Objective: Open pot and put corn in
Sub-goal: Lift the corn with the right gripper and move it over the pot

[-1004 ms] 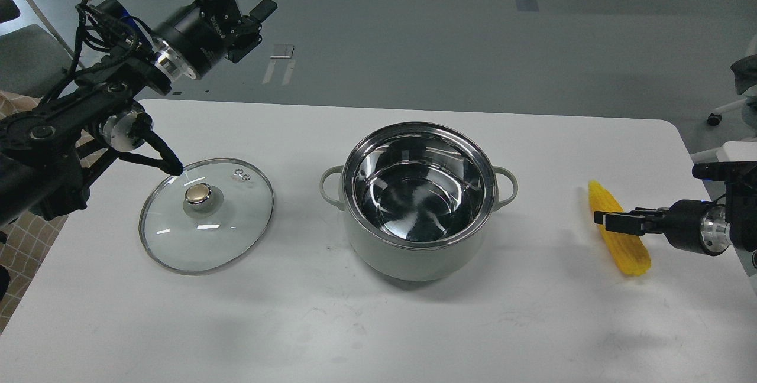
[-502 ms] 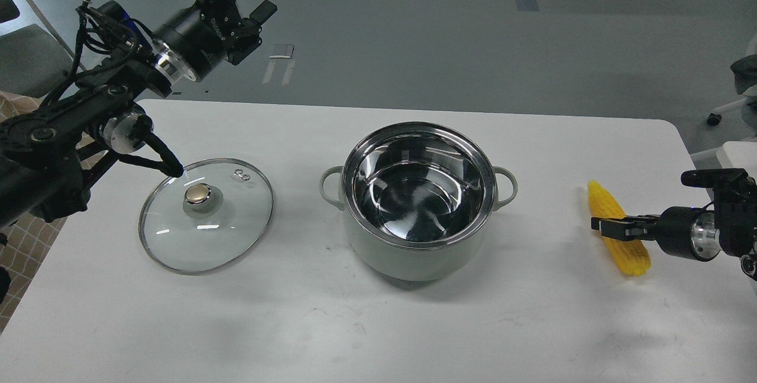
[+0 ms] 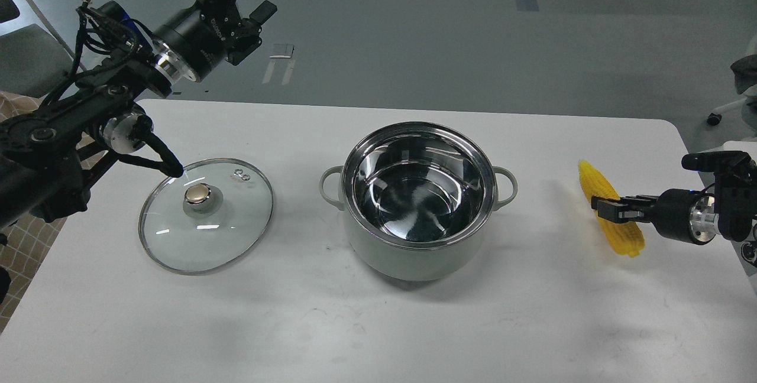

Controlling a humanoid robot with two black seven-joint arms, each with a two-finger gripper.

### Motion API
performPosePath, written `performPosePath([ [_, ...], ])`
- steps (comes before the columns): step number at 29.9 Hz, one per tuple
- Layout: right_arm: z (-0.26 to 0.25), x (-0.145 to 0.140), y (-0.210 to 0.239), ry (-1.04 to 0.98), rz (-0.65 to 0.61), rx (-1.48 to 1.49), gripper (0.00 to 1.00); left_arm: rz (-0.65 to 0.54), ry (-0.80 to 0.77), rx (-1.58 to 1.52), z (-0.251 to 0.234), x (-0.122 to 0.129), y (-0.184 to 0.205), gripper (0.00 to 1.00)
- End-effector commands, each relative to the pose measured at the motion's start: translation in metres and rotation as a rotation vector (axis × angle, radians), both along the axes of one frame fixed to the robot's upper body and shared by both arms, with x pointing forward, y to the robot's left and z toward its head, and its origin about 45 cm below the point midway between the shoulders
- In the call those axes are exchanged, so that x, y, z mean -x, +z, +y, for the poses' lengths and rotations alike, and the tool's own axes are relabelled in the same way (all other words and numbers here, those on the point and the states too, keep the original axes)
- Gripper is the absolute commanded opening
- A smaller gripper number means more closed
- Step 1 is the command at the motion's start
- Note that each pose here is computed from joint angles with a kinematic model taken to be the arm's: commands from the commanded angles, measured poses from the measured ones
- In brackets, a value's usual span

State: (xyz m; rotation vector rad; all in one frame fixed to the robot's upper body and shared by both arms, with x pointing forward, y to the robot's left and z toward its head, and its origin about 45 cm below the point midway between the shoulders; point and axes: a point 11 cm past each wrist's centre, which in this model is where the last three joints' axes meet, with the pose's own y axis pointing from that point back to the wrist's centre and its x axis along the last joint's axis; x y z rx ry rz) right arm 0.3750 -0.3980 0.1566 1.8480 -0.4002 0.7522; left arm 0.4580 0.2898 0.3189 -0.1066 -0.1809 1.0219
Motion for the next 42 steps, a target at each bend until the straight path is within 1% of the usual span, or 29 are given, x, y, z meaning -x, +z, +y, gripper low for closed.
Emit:
performPosePath([
  [1, 0.005, -0.018, 0.035, 0.023, -0.076, -0.011, 0.17, -0.001, -0.002, 0.001, -0.001, 0.000, 0.000, 0.98],
  [3, 0.013, -0.033, 0.063, 0.047, -0.134, -0.017, 0.17, 0.000, -0.003, 0.002, -0.002, 0.000, 0.000, 0.98],
  [5, 0.033, -0.052, 0.101, 0.092, -0.206, -0.034, 0.17, 0.000, -0.006, 0.004, -0.003, 0.000, 0.000, 0.98],
  [7, 0.048, -0.061, 0.124, 0.131, -0.249, -0.043, 0.17, -0.003, -0.006, 0.004, -0.004, -0.001, 0.001, 0.98],
  [9, 0.059, -0.065, 0.137, 0.160, -0.267, -0.047, 0.18, -0.004, -0.007, 0.004, -0.004, -0.001, 0.002, 0.98],
  [11, 0.082, -0.071, 0.158, 0.222, -0.283, -0.047, 0.18, -0.003, -0.009, 0.006, -0.005, -0.001, 0.001, 0.98],
  [12, 0.091, -0.071, 0.161, 0.243, -0.286, -0.049, 0.18, -0.004, -0.009, 0.004, -0.005, -0.001, 0.002, 0.98],
  [13, 0.109, -0.071, 0.164, 0.294, -0.282, -0.046, 0.18, -0.005, -0.008, 0.005, -0.005, -0.001, 0.002, 0.98],
  [17, 0.149, -0.069, 0.159, 0.404, -0.254, -0.018, 0.19, -0.004, -0.008, 0.003, -0.004, -0.001, 0.002, 0.98],
  [19, 0.177, -0.065, 0.146, 0.480, -0.219, 0.002, 0.19, -0.006, -0.008, 0.003, -0.004, -0.001, 0.003, 0.98],
  [27, 0.238, -0.047, 0.113, 0.652, -0.135, 0.051, 0.19, -0.006, -0.011, 0.004, -0.006, -0.001, 0.003, 0.98],
  [32, 0.256, -0.042, 0.105, 0.690, -0.122, 0.049, 0.19, -0.008, -0.022, 0.009, -0.009, 0.000, 0.003, 0.97],
  [37, 0.262, -0.039, 0.100, 0.700, -0.109, 0.039, 0.19, -0.008, -0.023, 0.009, -0.010, 0.000, 0.004, 0.98],
  [42, 0.276, -0.037, 0.089, 0.718, -0.098, 0.034, 0.21, -0.009, -0.020, 0.006, -0.008, 0.000, 0.004, 0.98],
])
